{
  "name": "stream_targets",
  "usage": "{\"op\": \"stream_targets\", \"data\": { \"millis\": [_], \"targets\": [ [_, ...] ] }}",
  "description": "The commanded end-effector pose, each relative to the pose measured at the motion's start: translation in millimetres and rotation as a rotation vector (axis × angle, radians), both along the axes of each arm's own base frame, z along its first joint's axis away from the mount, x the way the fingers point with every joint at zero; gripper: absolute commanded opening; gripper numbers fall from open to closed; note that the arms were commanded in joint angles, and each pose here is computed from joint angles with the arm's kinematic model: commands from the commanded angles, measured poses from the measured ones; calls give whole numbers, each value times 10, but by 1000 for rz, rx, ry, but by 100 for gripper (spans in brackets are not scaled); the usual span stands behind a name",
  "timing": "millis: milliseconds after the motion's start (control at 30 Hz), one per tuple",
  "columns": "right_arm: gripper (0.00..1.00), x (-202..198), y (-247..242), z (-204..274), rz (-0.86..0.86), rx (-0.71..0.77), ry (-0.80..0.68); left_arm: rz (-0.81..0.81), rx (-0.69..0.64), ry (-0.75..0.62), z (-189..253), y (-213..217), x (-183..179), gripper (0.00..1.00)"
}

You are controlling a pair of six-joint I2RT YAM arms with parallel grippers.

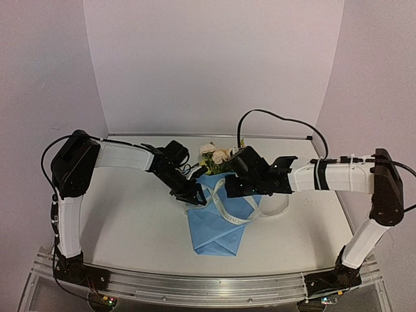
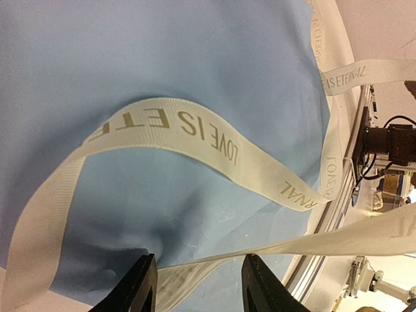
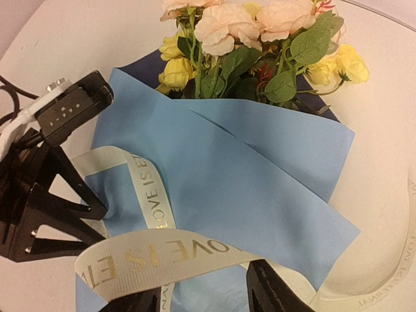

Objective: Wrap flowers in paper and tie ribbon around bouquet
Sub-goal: Cross the ribbon over the folded bouquet.

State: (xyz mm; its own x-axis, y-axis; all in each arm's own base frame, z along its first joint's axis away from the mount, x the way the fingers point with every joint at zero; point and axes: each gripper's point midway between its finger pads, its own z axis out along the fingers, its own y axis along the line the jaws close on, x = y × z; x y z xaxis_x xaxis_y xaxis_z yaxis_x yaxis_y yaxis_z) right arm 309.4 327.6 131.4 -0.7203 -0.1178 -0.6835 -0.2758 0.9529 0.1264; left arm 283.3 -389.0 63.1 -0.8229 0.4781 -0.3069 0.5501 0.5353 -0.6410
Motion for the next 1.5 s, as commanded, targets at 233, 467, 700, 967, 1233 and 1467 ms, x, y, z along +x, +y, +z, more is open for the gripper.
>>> {"op": "stream_targets", "data": {
  "millis": [233,467,700,967,1233,1467],
  "targets": [
    [52,-251,11,-50,66,39,104,428,-53,-59,708,122,482,48],
    [59,-372,-10,-48,95,24,165,803,-35,131,567,265,665,47],
    [55,-665,106,-129,225,38,314,980,-23,217,488,205,668,48],
    [55,-772,90,-145,266,13,367,1027,6,227,470,-46,665,53],
    [54,-779,-40,-229,241,-83,402,1021,66,199,328,-226,771,54],
    [54,-758,-53,-311,239,-116,413,1009,131,173,186,-213,854,47]
  ]
}}
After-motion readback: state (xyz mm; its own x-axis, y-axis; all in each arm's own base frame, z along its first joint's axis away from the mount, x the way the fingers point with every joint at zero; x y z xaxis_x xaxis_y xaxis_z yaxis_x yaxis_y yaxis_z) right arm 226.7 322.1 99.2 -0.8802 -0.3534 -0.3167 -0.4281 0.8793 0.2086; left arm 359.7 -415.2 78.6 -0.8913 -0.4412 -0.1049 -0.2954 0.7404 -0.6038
